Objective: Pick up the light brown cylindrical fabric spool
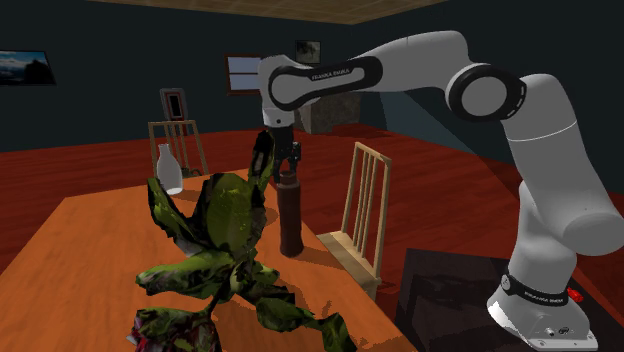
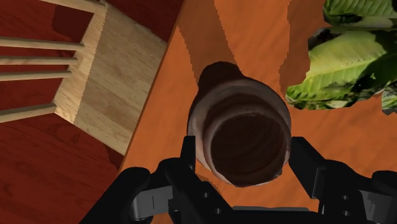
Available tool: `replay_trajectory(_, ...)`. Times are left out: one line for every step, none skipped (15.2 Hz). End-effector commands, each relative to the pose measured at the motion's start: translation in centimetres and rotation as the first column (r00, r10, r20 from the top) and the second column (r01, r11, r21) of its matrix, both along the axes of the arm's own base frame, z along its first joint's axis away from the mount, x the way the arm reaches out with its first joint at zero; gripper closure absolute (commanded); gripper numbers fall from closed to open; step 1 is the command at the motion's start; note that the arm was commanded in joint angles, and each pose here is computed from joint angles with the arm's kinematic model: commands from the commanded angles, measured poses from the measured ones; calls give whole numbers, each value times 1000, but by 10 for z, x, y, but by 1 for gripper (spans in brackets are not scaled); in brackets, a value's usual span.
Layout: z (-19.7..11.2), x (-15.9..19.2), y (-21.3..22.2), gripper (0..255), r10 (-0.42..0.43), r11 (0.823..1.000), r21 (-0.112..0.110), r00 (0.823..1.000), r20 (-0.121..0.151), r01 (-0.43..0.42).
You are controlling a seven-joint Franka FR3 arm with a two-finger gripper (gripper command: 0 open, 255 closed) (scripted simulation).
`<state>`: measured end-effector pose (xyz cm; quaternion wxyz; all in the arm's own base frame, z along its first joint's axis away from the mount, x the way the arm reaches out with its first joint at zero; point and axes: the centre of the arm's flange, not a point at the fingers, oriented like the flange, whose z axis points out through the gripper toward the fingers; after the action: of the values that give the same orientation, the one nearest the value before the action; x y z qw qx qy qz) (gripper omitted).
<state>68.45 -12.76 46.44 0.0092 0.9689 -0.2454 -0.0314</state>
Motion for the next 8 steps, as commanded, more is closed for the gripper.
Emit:
replay_trajectory(8,0,0,255,0,1000,0,1000,0,0)
replay_trajectory(13,1,0,255,0,1000,0,1000,0,0)
replay_trajectory(19,1,0,255,0,1000,0,1000,0,0)
replay_trajectory(24,1,0,255,0,1000,0,1000,0,0)
replay_trajectory(29,1,0,255,0,1000,0,1000,0,0)
replay_trajectory(34,1,0,255,0,1000,0,1000,0,0)
replay_trajectory(40,1,0,255,0,1000,0,1000,0,0)
replay_trajectory(45,1,0,255,0,1000,0,1000,0,0)
